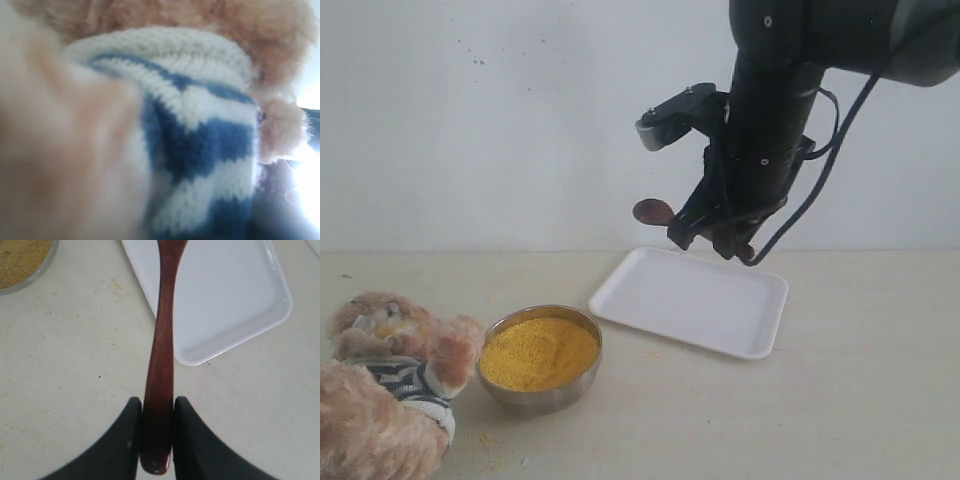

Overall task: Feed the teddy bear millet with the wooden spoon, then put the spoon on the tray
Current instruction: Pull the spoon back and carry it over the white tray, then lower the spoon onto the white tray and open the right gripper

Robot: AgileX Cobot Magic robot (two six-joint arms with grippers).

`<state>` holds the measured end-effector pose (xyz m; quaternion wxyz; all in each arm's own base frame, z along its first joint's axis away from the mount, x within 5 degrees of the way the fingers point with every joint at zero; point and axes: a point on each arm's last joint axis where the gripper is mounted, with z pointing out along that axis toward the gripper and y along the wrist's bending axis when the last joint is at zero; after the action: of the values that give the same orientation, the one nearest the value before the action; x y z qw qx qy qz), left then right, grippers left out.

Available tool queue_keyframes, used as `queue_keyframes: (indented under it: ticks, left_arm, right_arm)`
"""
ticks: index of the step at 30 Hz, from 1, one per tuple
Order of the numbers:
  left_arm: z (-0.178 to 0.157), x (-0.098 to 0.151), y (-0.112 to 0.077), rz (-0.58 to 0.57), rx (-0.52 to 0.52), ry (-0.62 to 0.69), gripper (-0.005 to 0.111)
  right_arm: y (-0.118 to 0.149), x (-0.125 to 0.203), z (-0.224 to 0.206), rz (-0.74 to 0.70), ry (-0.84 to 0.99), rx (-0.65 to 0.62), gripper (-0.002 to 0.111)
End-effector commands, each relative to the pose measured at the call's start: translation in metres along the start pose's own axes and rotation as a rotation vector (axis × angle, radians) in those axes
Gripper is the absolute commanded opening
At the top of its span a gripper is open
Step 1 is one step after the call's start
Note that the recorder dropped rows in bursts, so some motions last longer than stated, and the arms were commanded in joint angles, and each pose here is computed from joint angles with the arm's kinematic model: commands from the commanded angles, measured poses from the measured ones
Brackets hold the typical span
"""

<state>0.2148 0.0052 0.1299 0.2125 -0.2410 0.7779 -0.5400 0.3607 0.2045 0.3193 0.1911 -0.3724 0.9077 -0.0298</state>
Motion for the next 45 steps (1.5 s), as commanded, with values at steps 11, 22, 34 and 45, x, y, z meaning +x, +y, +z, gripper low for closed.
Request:
queue_keyframes:
  ticks: [11, 22, 34, 45]
  left_arm:
    - [0.000, 0.000, -0.005, 0.013, 0.043, -0.008, 0.004]
    - [0.000, 0.000, -0.005, 0.013, 0.043, -0.008, 0.004]
    - [0.000, 0.000, -0.005, 0.013, 0.043, -0.009, 0.004]
    - [0.000, 0.000, -0.005, 0.012, 0.044, -0.011, 0.004]
  right_arm:
    - [-0.025, 0.009, 0.000, 0.140, -0.011, -0.055, 0.000]
    - [-0.024, 0.009, 0.000, 0.139, -0.013, -0.063, 0.000]
    - [-0.025, -0.010, 0.045, 0.170, -0.073, -0.059, 0.000]
    - [-0.060, -0.022, 0.132, 0.233, -0.019, -0.046, 0.000]
